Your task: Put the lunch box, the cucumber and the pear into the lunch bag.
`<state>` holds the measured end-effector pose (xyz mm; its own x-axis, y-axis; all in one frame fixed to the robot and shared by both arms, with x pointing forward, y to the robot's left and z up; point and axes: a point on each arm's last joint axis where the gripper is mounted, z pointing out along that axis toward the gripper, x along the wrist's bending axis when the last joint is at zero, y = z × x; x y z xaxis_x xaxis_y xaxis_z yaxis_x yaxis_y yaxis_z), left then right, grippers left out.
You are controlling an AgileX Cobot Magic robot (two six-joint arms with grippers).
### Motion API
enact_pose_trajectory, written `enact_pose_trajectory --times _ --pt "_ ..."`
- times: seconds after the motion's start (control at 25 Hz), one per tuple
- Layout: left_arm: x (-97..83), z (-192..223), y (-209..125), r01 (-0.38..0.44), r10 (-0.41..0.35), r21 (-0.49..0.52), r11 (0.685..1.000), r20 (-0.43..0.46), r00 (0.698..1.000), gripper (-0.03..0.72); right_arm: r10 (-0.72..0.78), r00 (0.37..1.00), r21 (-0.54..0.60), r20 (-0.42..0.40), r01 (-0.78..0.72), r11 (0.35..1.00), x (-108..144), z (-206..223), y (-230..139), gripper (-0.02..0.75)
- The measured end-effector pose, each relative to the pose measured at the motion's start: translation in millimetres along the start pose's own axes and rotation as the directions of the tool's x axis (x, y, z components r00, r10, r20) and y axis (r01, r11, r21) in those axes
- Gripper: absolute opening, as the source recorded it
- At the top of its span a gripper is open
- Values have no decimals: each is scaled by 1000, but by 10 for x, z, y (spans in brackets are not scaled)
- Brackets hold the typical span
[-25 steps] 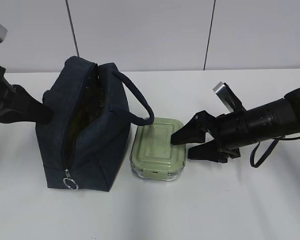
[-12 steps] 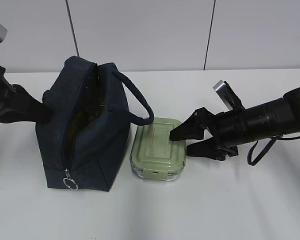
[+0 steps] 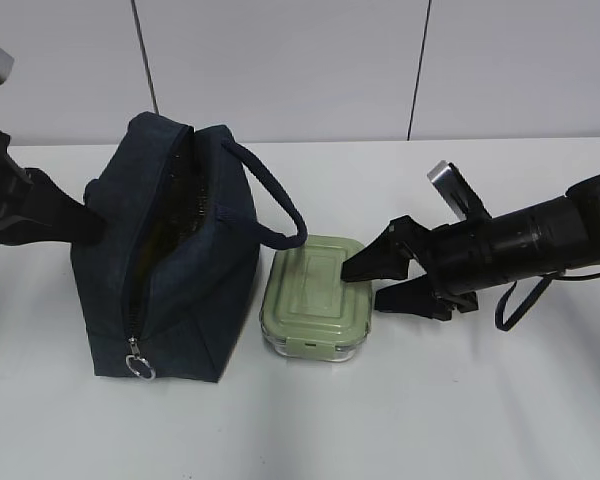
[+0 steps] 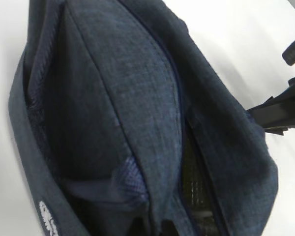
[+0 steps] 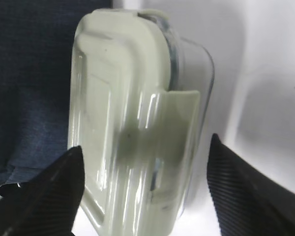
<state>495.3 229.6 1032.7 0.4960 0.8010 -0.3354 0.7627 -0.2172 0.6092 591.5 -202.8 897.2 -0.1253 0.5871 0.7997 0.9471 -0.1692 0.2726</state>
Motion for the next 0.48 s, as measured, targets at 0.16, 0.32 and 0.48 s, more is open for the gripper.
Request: enact_pose_trajectory --times 0.16,0.32,0.48 --pt "1 0 1 0 0 -1 1000 -1 1000 2 -11 1000 4 7 11 1000 22 36 -16 598" --pt "1 0 1 0 0 -1 1000 -1 1000 2 -12 1000 0 12 12 1000 26 48 -16 596" --pt "1 0 1 0 0 -1 1000 -1 1000 2 -16 1000 4 15 16 1000 45 75 -29 596"
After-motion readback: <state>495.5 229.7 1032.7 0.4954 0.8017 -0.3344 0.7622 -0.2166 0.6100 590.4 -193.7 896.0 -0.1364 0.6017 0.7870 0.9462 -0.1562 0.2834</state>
